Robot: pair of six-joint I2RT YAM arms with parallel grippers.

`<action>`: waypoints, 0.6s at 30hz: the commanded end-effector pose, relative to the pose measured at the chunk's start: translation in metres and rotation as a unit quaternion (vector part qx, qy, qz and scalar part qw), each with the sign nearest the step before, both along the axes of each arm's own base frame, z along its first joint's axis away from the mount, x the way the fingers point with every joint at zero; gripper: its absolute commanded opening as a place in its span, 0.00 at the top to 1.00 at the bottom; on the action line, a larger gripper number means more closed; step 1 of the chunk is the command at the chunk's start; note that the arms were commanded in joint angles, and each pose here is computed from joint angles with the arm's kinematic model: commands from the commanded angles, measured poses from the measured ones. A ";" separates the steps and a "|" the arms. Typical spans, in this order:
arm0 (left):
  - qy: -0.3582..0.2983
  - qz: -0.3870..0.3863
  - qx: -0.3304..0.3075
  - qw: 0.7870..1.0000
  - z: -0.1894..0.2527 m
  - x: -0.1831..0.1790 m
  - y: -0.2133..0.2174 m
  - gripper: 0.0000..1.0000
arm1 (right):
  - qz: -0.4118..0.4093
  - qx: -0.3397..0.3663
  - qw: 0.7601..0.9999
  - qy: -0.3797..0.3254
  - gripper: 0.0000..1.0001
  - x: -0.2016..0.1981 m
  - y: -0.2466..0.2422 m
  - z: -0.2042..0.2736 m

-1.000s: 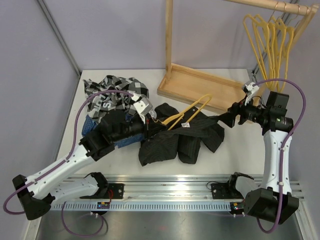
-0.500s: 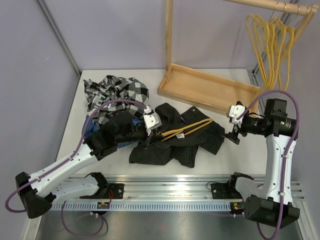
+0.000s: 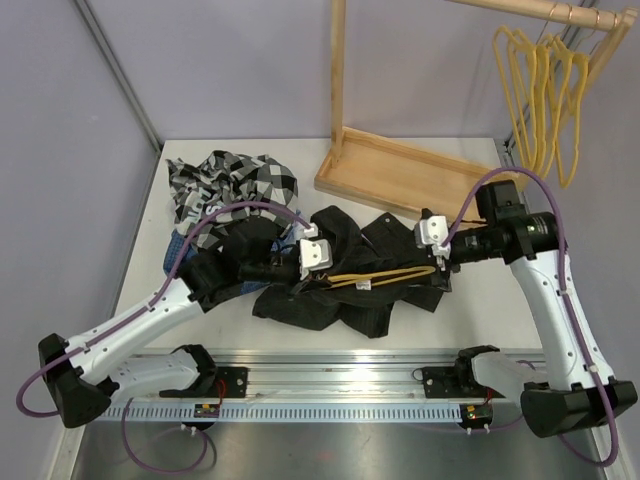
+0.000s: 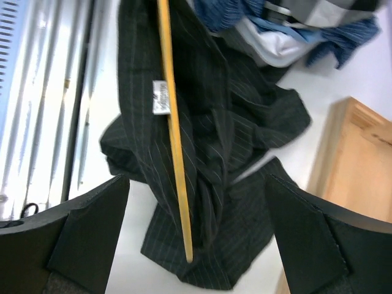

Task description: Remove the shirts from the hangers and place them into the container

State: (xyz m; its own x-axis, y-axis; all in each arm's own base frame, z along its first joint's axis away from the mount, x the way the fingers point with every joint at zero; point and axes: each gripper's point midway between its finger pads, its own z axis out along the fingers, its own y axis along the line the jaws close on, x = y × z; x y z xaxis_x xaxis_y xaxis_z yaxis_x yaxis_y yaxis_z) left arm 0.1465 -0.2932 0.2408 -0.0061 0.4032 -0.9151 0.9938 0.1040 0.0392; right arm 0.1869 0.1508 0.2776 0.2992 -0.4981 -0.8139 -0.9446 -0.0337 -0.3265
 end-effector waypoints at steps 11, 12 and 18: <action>-0.044 -0.050 -0.053 0.996 0.050 0.008 -0.028 1.00 | 0.015 -0.110 0.980 0.164 0.44 -0.033 0.031 -0.055; -0.043 -0.050 -0.054 0.996 0.050 0.008 -0.028 1.00 | 0.013 -0.116 0.981 0.158 0.51 -0.030 0.032 -0.056; -0.038 -0.043 -0.066 0.996 0.051 0.007 -0.029 1.00 | -0.001 -0.109 0.984 0.144 1.00 -0.023 0.035 -0.057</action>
State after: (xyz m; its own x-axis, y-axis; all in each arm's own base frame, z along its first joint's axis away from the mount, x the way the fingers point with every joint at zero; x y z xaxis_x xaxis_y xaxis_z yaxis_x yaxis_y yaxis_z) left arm 0.1464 -0.3128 0.2541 0.0107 0.3903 -0.9206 0.9995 0.0230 0.0214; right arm 0.1639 0.1849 0.2207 0.0812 -0.6651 -0.7423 -0.9951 -0.0963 -0.0226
